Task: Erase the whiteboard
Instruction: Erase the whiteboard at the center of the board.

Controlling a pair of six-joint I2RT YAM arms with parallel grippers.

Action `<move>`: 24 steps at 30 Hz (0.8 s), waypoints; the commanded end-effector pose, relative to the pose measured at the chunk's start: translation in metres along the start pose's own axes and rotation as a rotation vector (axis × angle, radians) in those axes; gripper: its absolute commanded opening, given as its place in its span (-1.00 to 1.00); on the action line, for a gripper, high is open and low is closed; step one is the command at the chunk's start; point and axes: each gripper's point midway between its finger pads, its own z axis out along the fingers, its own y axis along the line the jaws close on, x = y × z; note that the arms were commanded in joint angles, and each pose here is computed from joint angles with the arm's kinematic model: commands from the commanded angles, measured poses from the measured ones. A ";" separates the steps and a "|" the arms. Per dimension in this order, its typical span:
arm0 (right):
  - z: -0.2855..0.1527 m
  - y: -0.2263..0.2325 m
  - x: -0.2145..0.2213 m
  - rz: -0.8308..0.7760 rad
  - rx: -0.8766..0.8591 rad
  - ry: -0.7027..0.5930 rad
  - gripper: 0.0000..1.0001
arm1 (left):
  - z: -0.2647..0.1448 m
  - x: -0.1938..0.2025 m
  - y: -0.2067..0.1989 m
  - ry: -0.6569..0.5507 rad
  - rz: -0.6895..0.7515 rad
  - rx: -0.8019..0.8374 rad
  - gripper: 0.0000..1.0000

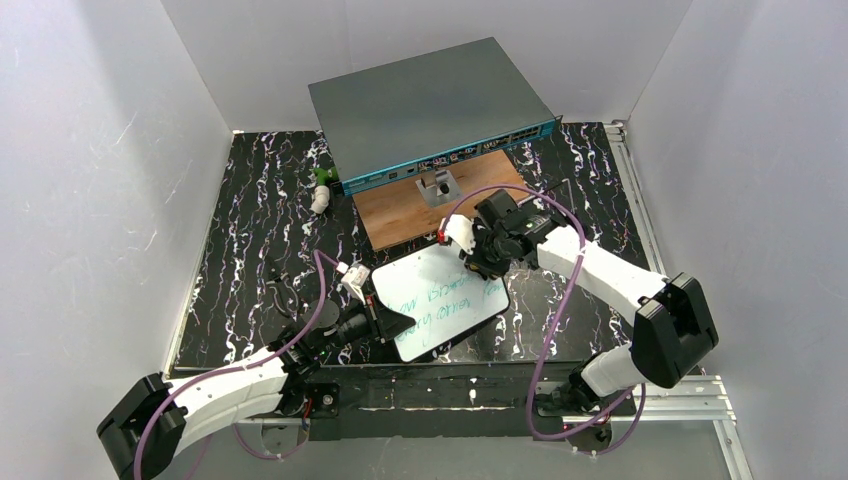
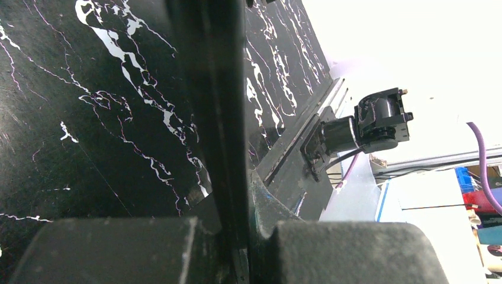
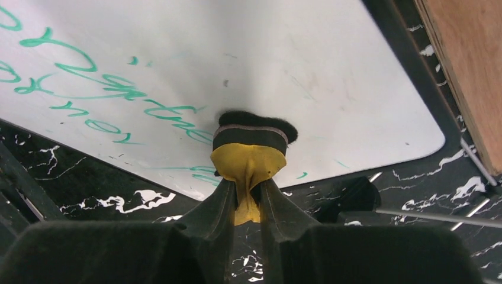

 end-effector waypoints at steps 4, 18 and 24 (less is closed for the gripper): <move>-0.015 -0.074 -0.001 0.172 0.266 -0.014 -0.97 | -0.001 -0.014 -0.028 -0.037 0.079 0.115 -1.00; 0.000 0.013 -0.002 -0.014 -0.097 -0.044 -0.97 | 0.000 -0.013 -0.028 -0.036 0.078 0.118 -1.00; -0.003 -0.027 -0.005 0.048 0.077 -0.020 -0.97 | 0.000 -0.013 -0.028 -0.037 0.075 0.119 -1.00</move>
